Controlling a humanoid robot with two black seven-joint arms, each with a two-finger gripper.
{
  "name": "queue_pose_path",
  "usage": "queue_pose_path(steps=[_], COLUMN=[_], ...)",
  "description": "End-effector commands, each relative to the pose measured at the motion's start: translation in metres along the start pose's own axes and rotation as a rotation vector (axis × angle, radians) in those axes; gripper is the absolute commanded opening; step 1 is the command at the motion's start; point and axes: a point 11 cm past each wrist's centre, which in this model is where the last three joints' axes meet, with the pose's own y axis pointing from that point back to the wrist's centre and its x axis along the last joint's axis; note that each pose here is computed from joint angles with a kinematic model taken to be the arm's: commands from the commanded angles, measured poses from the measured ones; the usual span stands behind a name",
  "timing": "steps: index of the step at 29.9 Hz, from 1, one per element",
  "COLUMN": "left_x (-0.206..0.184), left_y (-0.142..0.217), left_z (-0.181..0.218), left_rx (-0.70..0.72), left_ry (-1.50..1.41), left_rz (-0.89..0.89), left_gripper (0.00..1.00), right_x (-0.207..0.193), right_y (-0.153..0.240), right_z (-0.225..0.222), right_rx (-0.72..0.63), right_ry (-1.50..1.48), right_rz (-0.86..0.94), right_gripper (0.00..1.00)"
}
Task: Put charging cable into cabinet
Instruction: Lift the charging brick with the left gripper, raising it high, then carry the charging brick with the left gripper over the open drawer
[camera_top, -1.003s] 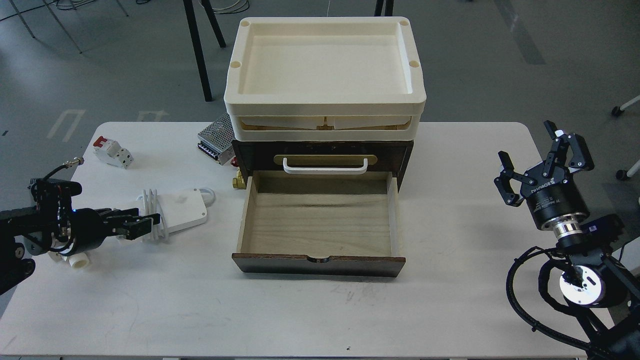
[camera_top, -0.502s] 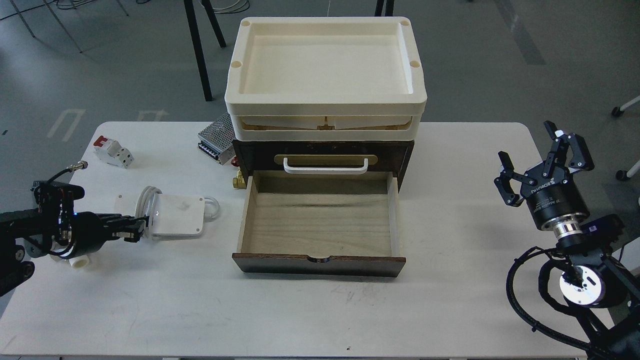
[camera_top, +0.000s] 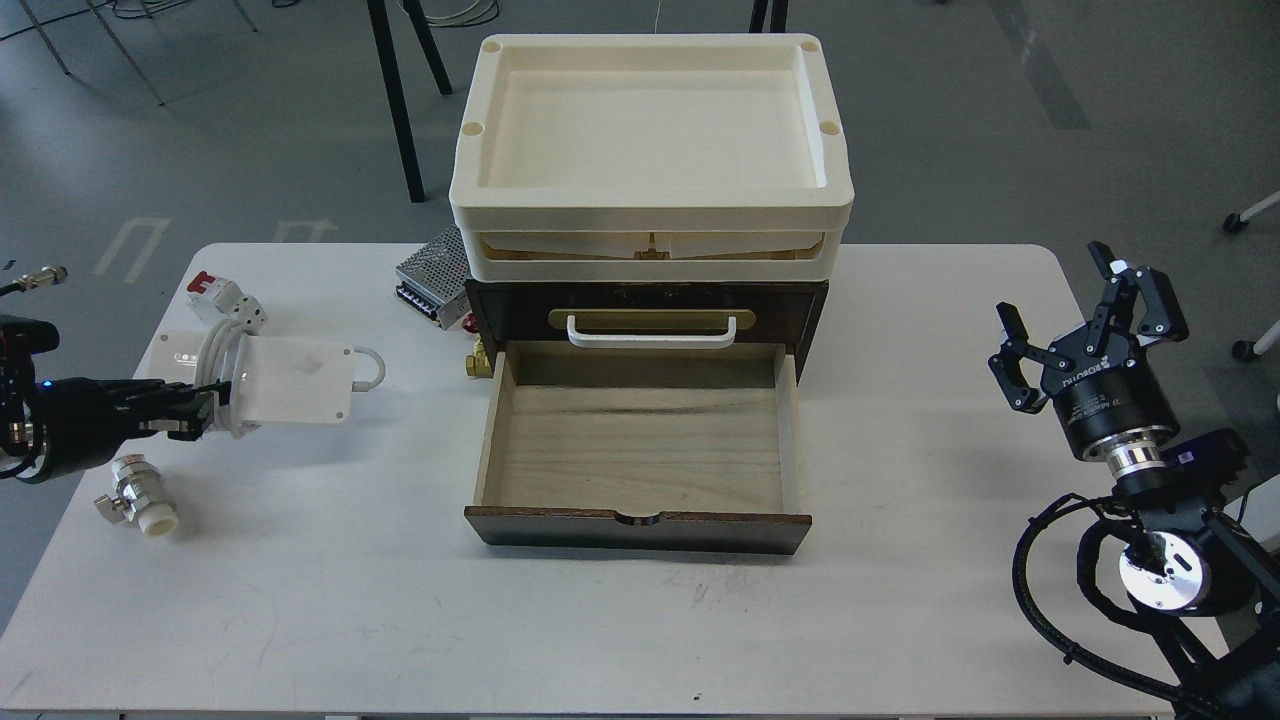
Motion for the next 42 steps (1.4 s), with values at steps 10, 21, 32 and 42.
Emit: queue_pose_path(steps=[10,21,32,42], left_x=[0.103,0.195,0.270,0.194], left_y=[0.099,0.170,0.185,0.103], left_z=[-0.049,-0.030,0.109,0.197], left_rx=[0.086,-0.152,-0.503,-0.580], left_ry=[0.372,0.574,0.237,-0.066], left_rz=[0.438,0.653,0.609,0.235], left_gripper=[0.00,0.00,0.00,0.00], right_x=[0.000,0.001,0.001,0.002], right_y=[0.000,0.000,0.000,0.000], right_z=[0.000,0.000,0.000,-0.001], right_rx=[0.000,0.000,0.003,0.004], right_ry=[0.001,0.003,0.003,0.005], right_rz=[0.001,0.008,0.012,0.013], right_gripper=[1.00,1.00,1.00,1.00])
